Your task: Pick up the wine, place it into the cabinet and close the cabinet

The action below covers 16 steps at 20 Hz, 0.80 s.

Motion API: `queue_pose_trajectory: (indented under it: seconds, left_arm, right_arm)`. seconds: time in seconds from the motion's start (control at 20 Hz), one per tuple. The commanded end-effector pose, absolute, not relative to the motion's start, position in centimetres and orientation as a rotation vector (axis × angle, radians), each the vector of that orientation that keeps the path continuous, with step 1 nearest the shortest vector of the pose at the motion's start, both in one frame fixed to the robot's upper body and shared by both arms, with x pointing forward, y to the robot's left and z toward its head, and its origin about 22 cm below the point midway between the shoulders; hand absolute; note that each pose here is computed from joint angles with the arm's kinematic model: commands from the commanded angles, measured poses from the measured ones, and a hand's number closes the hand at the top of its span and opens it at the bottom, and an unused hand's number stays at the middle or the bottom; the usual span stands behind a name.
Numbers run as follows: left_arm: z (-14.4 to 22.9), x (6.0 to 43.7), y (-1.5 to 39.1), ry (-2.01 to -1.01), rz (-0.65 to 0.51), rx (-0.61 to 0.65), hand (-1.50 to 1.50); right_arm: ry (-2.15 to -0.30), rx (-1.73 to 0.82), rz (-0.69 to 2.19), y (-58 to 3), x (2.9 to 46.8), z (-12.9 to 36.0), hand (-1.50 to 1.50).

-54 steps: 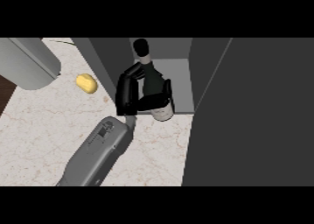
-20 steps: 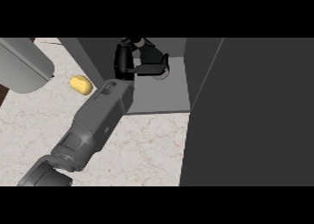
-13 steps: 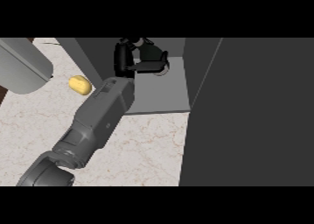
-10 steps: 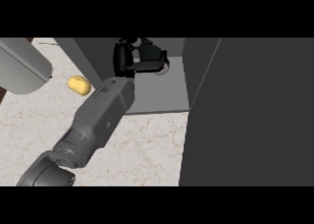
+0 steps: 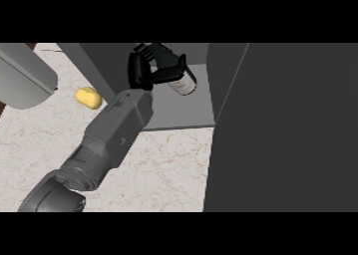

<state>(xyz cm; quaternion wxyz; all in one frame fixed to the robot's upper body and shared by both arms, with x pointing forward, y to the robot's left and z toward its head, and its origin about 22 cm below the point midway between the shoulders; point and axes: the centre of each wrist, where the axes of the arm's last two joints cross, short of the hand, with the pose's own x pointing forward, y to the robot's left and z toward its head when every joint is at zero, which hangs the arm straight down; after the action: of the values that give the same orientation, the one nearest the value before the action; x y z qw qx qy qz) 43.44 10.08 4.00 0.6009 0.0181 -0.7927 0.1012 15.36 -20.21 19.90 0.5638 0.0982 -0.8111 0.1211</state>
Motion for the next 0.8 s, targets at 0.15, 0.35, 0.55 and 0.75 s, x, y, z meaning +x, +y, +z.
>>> queue_pose_trajectory:
  seconds: [0.15, 0.35, 0.55, 0.75]
  left_arm:
    - [1.2, 42.3, 11.1, -1.823, 0.197, 0.138, -1.5]
    - [1.3, 42.5, 12.3, -1.831, 0.173, 0.192, -1.5]
    - [1.9, 42.9, 12.2, -1.802, 0.162, 0.236, -1.5]
    - [0.1, 41.8, 11.5, -1.789, 0.118, 0.251, -1.5]
  right_arm:
    - [-1.934, 0.264, 0.284, -20.0, 14.7, 20.3, -1.5]
    - [-1.941, 0.27, 0.274, -20.0, 13.8, 20.2, -1.5]
    - [-1.947, 0.273, 0.277, -20.2, 14.2, 20.3, -1.5]
    - [-1.942, 0.259, 0.274, -20.2, 15.1, 20.6, -1.5]
